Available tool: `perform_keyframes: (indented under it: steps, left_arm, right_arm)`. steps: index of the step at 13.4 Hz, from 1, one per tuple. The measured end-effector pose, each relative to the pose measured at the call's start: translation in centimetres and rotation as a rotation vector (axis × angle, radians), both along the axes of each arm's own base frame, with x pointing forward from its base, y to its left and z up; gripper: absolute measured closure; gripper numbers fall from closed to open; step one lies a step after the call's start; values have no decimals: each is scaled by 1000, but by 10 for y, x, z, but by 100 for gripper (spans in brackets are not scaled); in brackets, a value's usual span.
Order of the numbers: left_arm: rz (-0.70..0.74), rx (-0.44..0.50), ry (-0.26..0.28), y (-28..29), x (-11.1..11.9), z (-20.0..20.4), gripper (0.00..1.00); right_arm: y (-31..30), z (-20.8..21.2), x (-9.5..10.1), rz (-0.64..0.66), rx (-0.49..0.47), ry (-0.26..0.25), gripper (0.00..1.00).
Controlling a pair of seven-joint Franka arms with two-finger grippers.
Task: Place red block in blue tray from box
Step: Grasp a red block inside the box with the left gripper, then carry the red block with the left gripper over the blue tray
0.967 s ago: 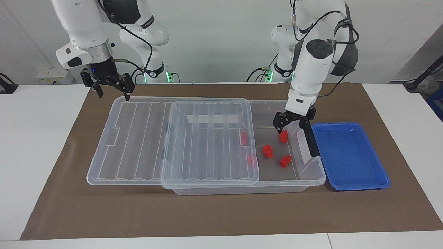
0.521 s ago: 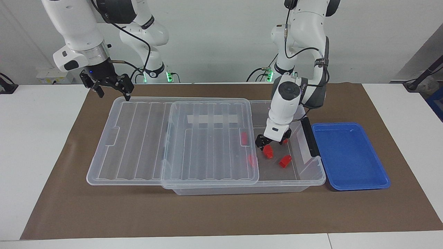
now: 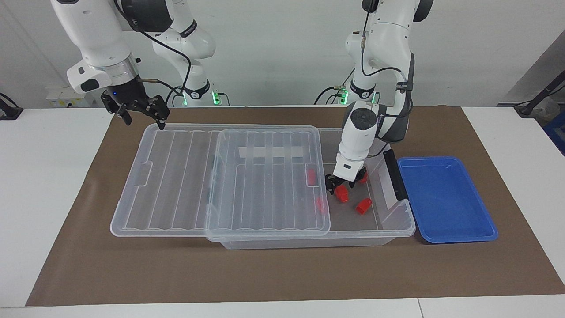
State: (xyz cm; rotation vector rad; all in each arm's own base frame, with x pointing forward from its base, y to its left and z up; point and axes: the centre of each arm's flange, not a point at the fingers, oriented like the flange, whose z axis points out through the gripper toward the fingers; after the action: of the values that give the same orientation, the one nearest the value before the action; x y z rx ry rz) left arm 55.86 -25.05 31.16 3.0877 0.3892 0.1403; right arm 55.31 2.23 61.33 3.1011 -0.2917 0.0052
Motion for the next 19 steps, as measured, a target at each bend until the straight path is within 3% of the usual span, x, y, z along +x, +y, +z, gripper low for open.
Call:
perform_keyframes:
  steps: [1, 2, 4, 5, 6, 7, 10, 14, 16, 19]
  left_arm:
    - [3, 1, 0, 1, 1, 0, 61]
    - [6, 2, 1, 3, 1, 0, 66]
    - [18, 13, 18, 6, 3, 3, 66]
    - [26, 23, 35, 8, 6, 10, 66]
    - [40, 29, 52, 8, 12, 23, 66]
    - [61, 28, 72, 9, 17, 43, 66]
    - [157, -21, 137, 30, 39, 127, 66]
    - [265, -44, 230, 110, 55, 205, 66]
    - [164, -45, 247, 140, 57, 219, 66]
    - [-75, -24, 229, 211, 66, 219, 66]
  right_arm:
    - [0, 0, 0, 0, 0, 1, 0]
    - [0, -1, 0, 0, 0, 1, 0]
    - [0, -1, 0, 0, 0, 2, 0]
    - [-1, -1, 0, -1, 0, -1, 7]
    - [-2, 0, 1, -4, 0, -7, 7]
    - [-6, -1, 2, -10, 0, -12, 15]
    - [-21, -9, 4, -37, 0, -19, 56]
    - [-71, -41, 11, -105, -2, -80, 99]
    - [-83, -62, 14, -101, -5, -117, 99]
    - [-95, -95, 14, -111, -8, -144, 99]
